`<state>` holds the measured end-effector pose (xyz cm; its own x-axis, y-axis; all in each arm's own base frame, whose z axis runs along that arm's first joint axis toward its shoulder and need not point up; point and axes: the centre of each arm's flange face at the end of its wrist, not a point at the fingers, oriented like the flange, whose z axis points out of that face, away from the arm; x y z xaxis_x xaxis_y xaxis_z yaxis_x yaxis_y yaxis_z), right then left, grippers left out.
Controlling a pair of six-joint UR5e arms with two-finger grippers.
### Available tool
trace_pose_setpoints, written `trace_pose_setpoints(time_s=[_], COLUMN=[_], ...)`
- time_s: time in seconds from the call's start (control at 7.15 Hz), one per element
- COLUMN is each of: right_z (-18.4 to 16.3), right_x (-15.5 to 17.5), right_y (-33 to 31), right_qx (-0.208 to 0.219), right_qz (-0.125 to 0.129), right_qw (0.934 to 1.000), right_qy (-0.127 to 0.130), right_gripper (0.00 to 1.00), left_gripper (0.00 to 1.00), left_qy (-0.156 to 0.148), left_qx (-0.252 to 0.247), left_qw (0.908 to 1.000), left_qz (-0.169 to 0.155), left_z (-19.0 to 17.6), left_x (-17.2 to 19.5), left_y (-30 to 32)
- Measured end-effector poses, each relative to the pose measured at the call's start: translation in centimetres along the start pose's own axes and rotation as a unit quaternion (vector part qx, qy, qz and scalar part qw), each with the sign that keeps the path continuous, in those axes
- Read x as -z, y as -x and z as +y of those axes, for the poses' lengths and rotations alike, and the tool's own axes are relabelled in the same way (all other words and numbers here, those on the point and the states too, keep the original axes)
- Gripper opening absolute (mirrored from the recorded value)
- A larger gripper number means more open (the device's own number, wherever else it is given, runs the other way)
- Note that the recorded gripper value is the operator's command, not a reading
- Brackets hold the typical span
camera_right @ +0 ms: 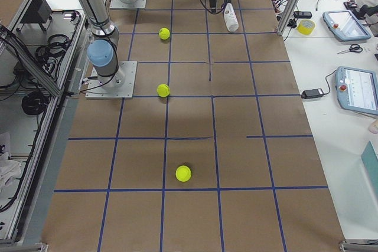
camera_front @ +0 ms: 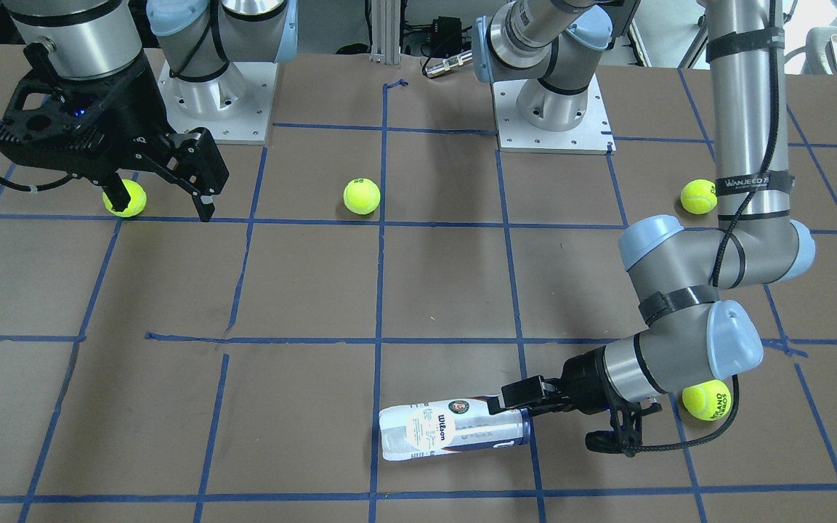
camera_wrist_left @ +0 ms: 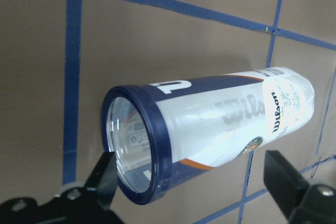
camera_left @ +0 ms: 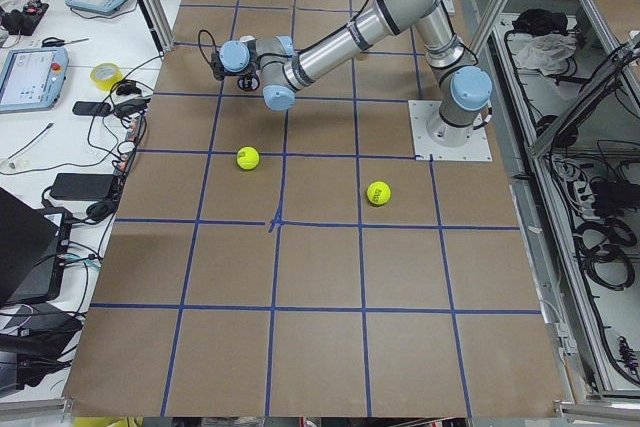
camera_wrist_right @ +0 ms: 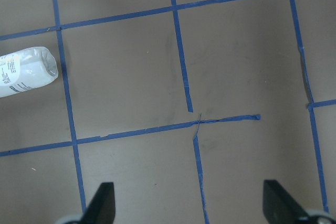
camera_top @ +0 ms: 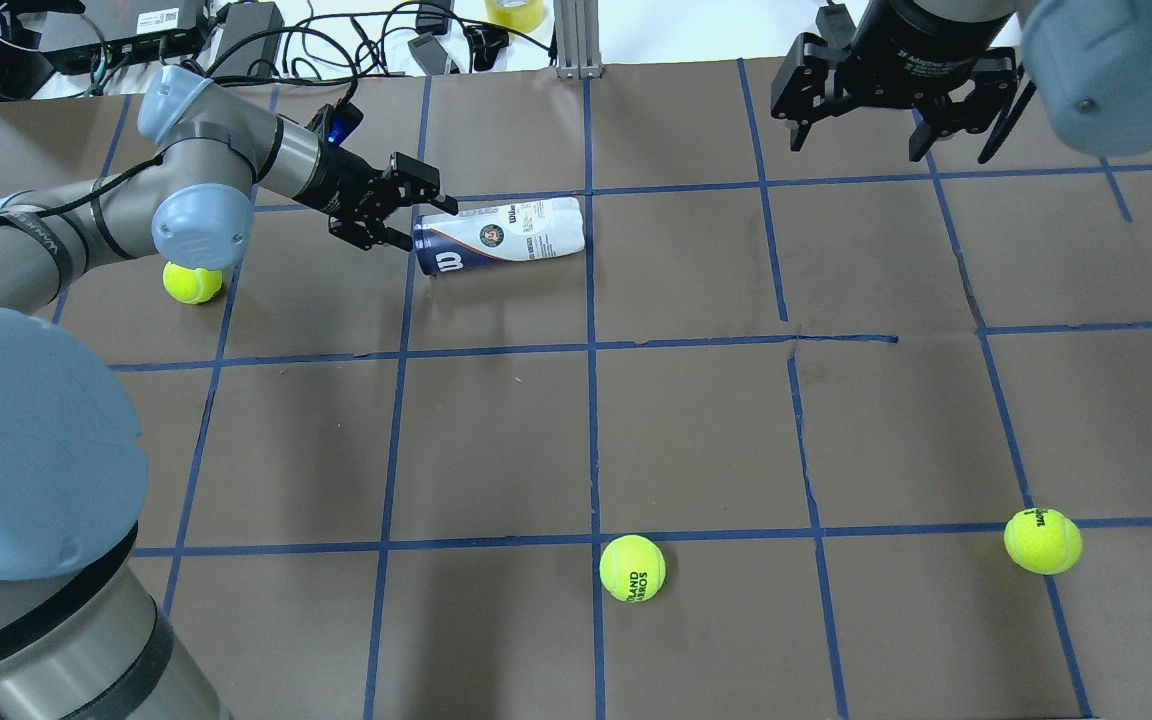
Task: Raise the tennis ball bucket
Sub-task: 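Reach the left gripper to the tube's capped end and grasp it, then lift the capped end with the left gripper, tilting the tube upright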
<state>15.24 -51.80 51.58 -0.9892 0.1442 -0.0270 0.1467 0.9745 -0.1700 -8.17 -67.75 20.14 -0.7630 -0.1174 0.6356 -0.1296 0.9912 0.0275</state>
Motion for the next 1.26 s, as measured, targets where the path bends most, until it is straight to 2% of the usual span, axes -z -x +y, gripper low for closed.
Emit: trace_pose_setpoints(time_s=[0.28,0.42,0.56,0.7,0.84,0.98,1.26], right_z=[0.0,0.0,0.0,-0.1,-0.1,-0.1,-0.1], right_x=[0.0,0.0,0.0,-0.1,-0.1,-0.2,-0.3], right_y=[0.0,0.0,-0.1,0.0,0.0,0.0,0.0], right_qx=[0.0,0.0,0.001,0.003,0.003,0.002,0.002], right_qz=[0.001,0.002,0.003,0.003,0.002,0.002,0.003], right_qw=[1.0,1.0,1.0,1.0,1.0,1.0,1.0], right_qy=[0.0,-0.001,0.0,-0.002,-0.002,0.0,0.002], right_gripper=[1.0,1.0,1.0,1.0,1.0,1.0,1.0], left_gripper=[0.92,0.61,0.48,0.44,0.3,0.0,0.0], left_qy=[0.009,0.013,0.016,0.018,0.018,0.016,0.013], left_qx=[0.007,0.009,0.01,0.01,0.009,0.007,0.013], left_qw=[0.9999,0.9999,0.9998,0.9998,0.9998,0.9998,0.9998], left_qz=[0.003,0.003,0.003,0.003,0.003,0.003,0.002], left_z=[0.5,0.7,0.7,0.8,0.8,0.7,0.5], left_x=[-0.9,-1.2,-1.5,-1.8,-1.8,-1.8,-1.5], left_y=[0.5,0.7,0.7,0.7,0.6,0.5,0.2])
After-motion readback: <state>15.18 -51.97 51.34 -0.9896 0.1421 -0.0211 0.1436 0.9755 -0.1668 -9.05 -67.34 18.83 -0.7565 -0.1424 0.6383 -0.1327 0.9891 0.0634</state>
